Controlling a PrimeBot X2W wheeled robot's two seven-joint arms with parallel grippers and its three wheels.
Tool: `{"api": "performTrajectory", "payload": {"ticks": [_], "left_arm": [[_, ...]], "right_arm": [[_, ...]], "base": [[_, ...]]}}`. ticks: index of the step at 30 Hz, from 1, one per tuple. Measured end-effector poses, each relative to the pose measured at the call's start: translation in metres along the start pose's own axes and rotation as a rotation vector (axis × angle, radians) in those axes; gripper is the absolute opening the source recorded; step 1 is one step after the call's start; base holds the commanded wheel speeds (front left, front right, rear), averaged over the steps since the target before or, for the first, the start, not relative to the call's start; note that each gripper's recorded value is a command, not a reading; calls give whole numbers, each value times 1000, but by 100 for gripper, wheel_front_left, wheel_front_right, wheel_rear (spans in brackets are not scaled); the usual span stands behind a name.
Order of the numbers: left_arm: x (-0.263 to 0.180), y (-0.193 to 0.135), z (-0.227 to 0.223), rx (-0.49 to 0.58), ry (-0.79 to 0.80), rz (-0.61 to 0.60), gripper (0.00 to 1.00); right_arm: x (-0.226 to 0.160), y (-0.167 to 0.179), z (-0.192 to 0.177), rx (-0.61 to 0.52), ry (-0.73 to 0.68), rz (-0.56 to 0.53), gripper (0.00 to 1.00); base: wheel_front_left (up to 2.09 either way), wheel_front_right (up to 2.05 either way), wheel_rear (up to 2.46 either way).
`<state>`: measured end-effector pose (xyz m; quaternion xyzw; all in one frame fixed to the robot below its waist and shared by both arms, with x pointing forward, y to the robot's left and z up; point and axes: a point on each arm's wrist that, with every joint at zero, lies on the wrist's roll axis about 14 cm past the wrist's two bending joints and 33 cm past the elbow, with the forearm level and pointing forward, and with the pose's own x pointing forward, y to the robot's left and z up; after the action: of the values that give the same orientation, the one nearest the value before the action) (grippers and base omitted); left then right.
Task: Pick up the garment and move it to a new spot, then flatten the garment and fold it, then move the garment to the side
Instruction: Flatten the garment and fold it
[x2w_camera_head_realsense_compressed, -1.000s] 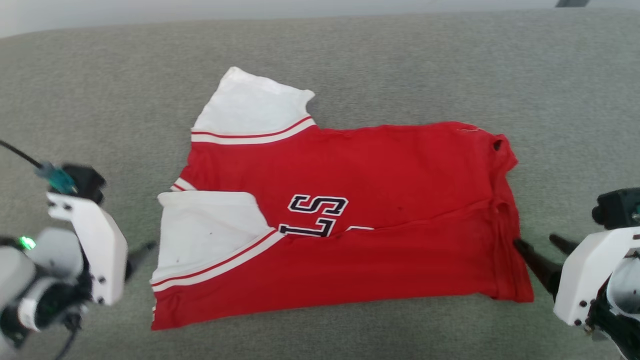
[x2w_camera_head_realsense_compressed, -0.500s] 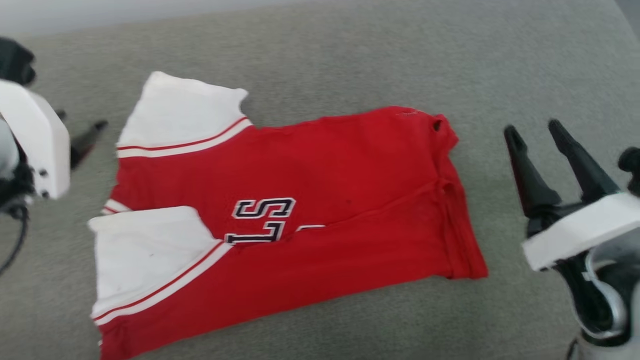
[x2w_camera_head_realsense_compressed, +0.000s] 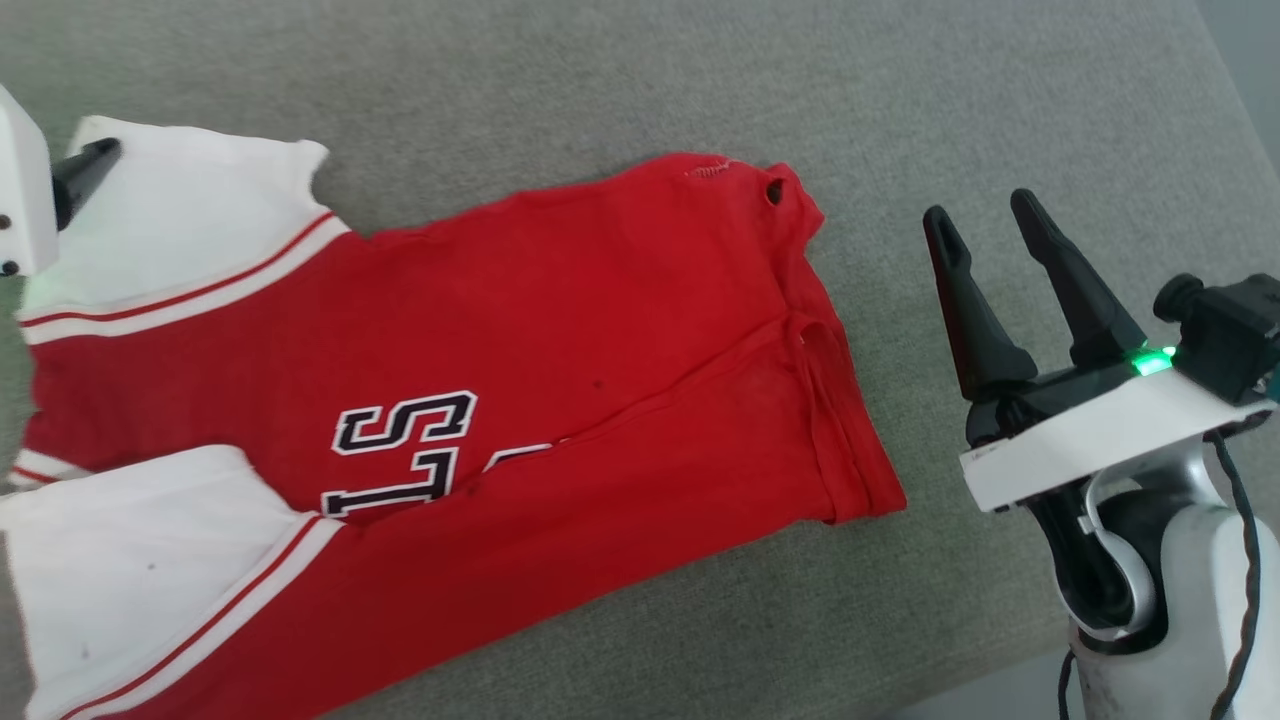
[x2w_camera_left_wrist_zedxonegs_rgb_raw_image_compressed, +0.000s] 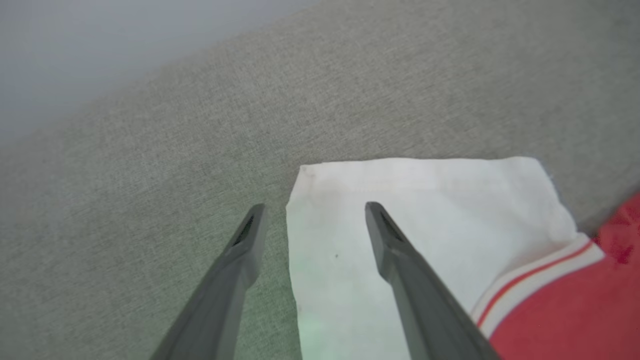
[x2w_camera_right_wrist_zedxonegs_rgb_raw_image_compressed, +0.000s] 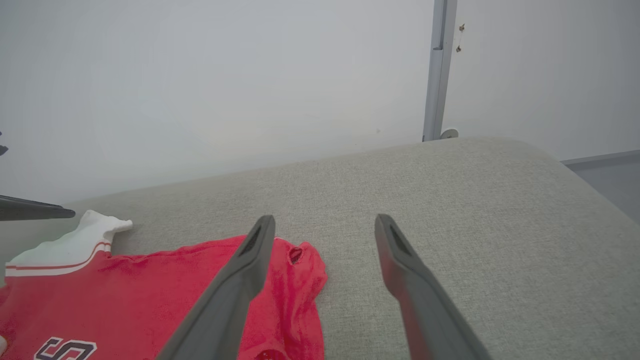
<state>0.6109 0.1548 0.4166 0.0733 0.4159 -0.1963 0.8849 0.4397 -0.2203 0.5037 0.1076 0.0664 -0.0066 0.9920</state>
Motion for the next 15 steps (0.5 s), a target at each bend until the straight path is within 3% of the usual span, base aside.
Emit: {"api": "performTrajectory", "payload": {"ticks": [9, 10, 11, 15], "left_arm": [[42, 2, -27, -61, 142, 8, 100], [43, 1, -29, -66, 162, 4, 65], [44, 2, -30, -70, 177, 4, 0], [47, -2, -32, -66, 205, -13, 0]], "right_arm": [[22, 2, -22, -14, 89, 21, 100], [26, 4, -24, -18, 107, 32, 100], [31, 7, -28, -26, 130, 48, 100], [52, 19, -41, -39, 227, 104, 100]], "base": [[0, 0, 0], [0, 0, 0], [0, 0, 0], [0, 0, 0]]}}
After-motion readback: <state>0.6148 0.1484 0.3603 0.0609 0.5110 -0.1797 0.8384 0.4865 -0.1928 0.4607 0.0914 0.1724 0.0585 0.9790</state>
